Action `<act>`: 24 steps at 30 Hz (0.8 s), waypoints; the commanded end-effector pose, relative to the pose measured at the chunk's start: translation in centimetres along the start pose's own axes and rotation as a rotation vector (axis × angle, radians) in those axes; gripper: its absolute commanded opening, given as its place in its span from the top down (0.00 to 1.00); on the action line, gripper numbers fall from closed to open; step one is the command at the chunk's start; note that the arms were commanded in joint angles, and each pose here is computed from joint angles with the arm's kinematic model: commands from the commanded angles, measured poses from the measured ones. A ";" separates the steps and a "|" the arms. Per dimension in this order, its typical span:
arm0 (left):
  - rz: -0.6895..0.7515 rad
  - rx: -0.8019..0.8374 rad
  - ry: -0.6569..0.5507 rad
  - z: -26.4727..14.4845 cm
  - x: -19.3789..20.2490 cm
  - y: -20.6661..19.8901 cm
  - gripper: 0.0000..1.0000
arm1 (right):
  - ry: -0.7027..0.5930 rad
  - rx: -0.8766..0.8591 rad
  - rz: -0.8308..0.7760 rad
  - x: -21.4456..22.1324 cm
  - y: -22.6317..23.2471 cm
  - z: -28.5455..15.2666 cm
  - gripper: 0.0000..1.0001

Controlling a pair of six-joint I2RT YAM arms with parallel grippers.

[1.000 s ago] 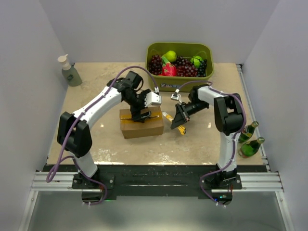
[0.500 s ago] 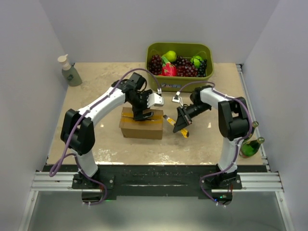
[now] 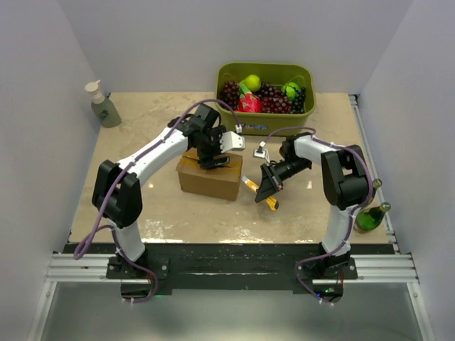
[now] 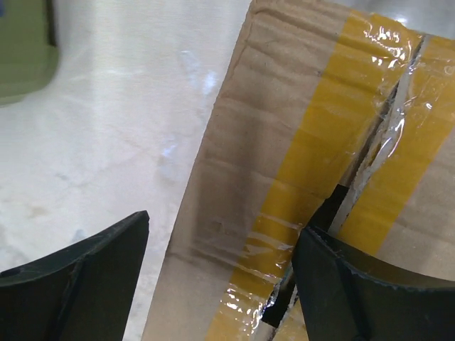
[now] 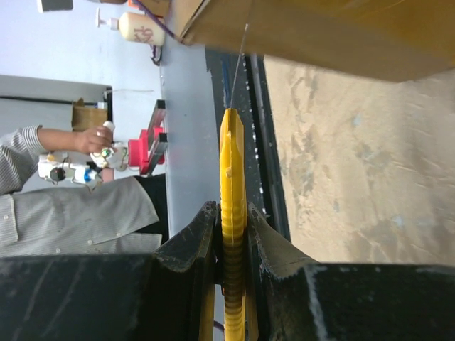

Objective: Unpack the express box

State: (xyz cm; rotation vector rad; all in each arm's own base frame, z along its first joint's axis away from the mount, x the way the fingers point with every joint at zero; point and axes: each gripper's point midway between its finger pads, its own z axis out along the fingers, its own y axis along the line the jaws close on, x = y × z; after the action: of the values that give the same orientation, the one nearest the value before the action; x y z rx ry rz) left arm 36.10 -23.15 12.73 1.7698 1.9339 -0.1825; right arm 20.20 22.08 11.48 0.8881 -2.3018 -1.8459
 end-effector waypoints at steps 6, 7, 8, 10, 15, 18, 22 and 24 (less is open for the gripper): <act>-0.007 -0.215 0.116 2.4 2.3 5.7 0.22 | 0.011 -0.066 -0.037 0.2 5.1 1.0 1.00; -0.007 -0.215 0.116 2.3 2.3 5.7 0.23 | 0.008 -0.057 -0.039 0.1 4.9 0.7 1.00; -0.001 -0.207 0.122 2.3 2.4 5.4 0.23 | 0.001 -0.043 -0.036 0.0 4.6 0.3 1.00; 0.007 -0.202 0.122 2.0 2.5 5.2 0.25 | -0.088 -0.008 -0.027 -1.6 3.6 -2.3 1.00; 0.040 -0.163 0.129 1.7 3.9 3.0 0.28 | -0.266 0.046 -0.001 -5.2 0.9 -8.1 1.00; 0.061 -0.111 0.072 1.4 3.0 1.8 0.31 | -0.287 0.022 -0.009 -6.8 0.8 -8.3 1.00; 0.104 -0.108 -0.008 0.6 1.0 1.8 0.32 | -0.253 0.021 -0.002 -6.8 0.3 -7.6 1.00; 0.103 -0.112 -0.011 0.5 0.8 2.0 0.33 | -0.231 0.016 0.006 -6.3 0.1 -6.9 1.00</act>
State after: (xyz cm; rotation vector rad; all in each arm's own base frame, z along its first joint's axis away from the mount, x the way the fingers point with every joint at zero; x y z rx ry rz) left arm 39.80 -23.58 13.89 1.7057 1.7642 -0.0123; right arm 29.48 17.70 14.16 0.7456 -2.5281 -2.0166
